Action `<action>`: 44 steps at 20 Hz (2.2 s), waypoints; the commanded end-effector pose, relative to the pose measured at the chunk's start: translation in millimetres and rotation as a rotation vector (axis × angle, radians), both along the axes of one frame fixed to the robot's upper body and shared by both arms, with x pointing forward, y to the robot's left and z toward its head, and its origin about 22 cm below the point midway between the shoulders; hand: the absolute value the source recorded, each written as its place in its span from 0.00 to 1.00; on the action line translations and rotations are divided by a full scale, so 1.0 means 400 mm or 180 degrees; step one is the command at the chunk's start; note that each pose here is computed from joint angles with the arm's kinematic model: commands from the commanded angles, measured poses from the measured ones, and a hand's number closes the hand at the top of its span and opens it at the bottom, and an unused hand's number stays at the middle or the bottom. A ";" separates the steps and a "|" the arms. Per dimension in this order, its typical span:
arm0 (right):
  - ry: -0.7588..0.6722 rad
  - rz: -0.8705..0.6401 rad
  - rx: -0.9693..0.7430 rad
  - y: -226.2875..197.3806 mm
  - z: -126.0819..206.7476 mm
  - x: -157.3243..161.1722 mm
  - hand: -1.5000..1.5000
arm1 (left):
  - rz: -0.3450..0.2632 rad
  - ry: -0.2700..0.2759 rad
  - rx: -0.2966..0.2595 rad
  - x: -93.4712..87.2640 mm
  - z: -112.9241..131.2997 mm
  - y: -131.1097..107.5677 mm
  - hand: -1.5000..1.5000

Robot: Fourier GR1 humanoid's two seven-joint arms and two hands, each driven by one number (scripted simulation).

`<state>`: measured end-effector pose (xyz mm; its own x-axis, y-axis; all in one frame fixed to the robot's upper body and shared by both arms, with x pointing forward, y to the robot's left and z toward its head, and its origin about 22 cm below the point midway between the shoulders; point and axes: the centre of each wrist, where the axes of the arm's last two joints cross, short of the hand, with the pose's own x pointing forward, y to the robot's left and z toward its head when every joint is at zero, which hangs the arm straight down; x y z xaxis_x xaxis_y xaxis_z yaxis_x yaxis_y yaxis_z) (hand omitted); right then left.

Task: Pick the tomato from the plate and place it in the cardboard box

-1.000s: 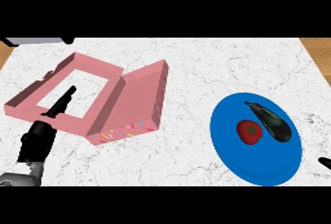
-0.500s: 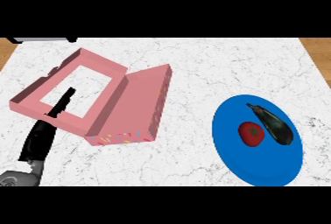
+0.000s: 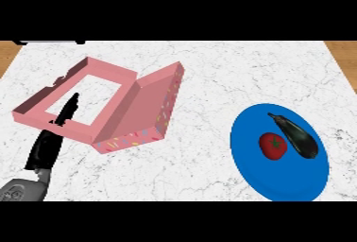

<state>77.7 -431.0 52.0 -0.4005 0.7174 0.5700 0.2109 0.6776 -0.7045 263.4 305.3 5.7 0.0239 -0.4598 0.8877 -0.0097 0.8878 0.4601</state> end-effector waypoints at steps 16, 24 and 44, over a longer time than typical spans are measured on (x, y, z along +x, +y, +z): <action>0.0808 -0.0335 -0.0362 0.208 0.054 0.108 0.00 | -0.0139 0.0213 -0.0069 0.033 -0.011 -0.044 0.50; 0.0603 -0.0450 -0.0409 0.238 -0.013 0.187 0.00 | -0.0176 0.0241 -0.0036 0.038 -0.020 -0.030 0.50; 0.0707 -0.0461 -0.0741 0.297 -0.041 0.247 0.00 | -0.0202 0.0189 -0.0008 0.058 -0.045 -0.080 0.50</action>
<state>174.3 -318.2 41.0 -0.1778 0.8698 0.4603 0.1179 0.4832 -0.8675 279.3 286.4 -5.1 0.0502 -0.4592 0.8869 0.0683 0.8875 0.4557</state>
